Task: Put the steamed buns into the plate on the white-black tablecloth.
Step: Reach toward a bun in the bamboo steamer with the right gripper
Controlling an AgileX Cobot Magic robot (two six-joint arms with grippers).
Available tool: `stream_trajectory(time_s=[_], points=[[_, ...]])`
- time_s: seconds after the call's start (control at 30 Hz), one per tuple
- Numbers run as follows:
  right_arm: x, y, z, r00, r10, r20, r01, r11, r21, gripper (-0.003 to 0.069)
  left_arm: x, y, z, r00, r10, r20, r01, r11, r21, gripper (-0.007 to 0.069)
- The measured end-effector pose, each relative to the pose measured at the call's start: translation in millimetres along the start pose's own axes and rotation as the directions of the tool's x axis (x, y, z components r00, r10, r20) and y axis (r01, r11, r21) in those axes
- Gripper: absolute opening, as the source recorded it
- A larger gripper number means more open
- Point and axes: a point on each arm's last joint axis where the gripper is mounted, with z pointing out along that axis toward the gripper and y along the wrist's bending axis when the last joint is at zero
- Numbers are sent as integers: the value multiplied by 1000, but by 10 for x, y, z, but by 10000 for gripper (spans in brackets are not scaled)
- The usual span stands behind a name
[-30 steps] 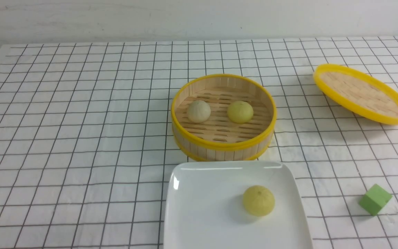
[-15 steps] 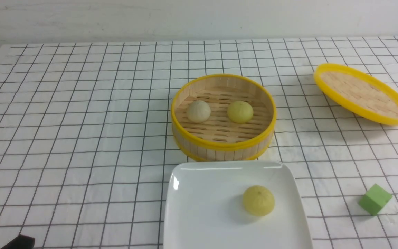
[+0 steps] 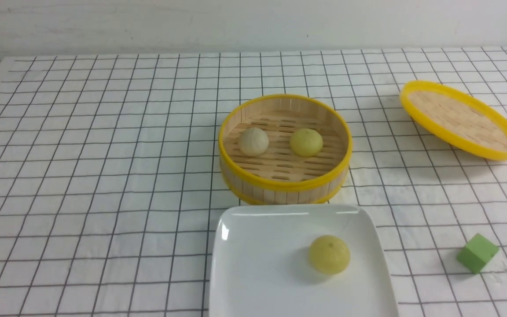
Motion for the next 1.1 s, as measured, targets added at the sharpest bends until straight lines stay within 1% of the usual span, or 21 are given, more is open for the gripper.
stream_trajectory(time_s=[0.03, 0.07, 0.1, 0.13, 0.17, 0.2, 0.23, 0.27, 0.33, 0.4, 0.47, 0.53, 0.6, 0.63, 0.73, 0.77, 0.83, 0.9, 1.0, 1.07, 1.1], points=[[-41, 5, 126, 985, -67, -160, 76, 996, 55, -1, 33, 9, 139, 986, 27, -167, -41, 996, -81, 2], [-61, -7, 211, 958, -93, -271, 122, 989, 89, 1, 92, 57, 266, 947, 25, -319, -76, 986, -151, 2], [-41, -25, 254, 942, -87, -323, 126, 987, 101, 1, 115, 78, 307, 930, 20, -368, -89, 981, -172, 2], [-37, -63, 373, 890, -83, -448, 159, 978, 135, 2, 174, 137, 403, 879, 2, -477, -121, 969, -217, 2], [-18, -106, 497, 806, -54, -590, 186, 968, 166, 3, 260, 233, 541, 791, -21, -612, -175, 950, -259, 2], [-16, -112, 517, 794, -48, -606, 187, 968, 169, 3, 277, 255, 573, 770, -25, -638, -188, 946, -264, 2], [8, -154, 701, 705, 0, -710, 185, 965, 184, 5, 331, 327, 694, 700, -28, -714, -233, 936, -264, 2], [13, -151, 790, 676, 3, -737, 178, 970, 167, 5, 356, 361, 764, 670, -32, -742, -245, 934, -261, 2], [25, -120, 923, 645, -10, -764, 152, 981, 116, 6, 380, 385, 827, 644, -30, -765, -252, 935, -249, 2], [87, 47, 1176, 606, -96, -790, 74, 995, -64, 15, 420, 416, 951, 605, -24, -796, -249, 944, -217, 2], [125, 207, 1356, 597, -160, -786, 13, 982, -190, 25, 438, 430, 1027, 593, -24, -805, -238, 950, -203, 2], [169, 338, 1566, 569, -209, -796, -11, 965, -261, 30, 460, 450, 1090, 584, -29, -812, -227, 954, -198, 3], [198, 426, 1786, 539, -249, -805, 5, 956, -293, 33, 477, 472, 1137, 576, -35, -817, -222, 955, -198, 7], [240, 467, 1973, 512, -274, -814, 32, 953, -301, 35, 489, 493, 1170, 571, -37, -820, -224, 954, -199, 10], [258, 519, 2272, 481, -302, -823, 92, 951, -295, 39, 498, 514, 1199, 568, -42, -822, -226, 952, -205, 15], [274, 542, 2531, 455, -315, -832, 143, 949, -282, 47, 499, 524, 1216, 572, -44, -819, -226, 952, -209, 18], [275, 580, 2851, 440, -330, -835, 201, 943, -266, 62, 491, 531, 1239, 587, -41, -809, -226, 951, -212, 24], [349, 564, 3214, 413, -326, -850, 241, 940, -244, 94, 476, 532, 1258, 608, -34, -793, -225, 951, -213, 30], [344, 584, 3571, 423, -327, -845, 283, 934, -220, 152, 460, 534, 1278, 630, -26, -776, -225, 950, -215, 35], [372, 563, 3893, 433, -325, -841, 325, 926, -191, 232, 452, 536, 1288, 640, -22, -768, -227, 950, -216, 42], [375, 559, 3918, 433, -325, -840, 329, 925, -188, 232, 451, 536, 1288, 641, -22, -768, -227, 950, -216, 43]])
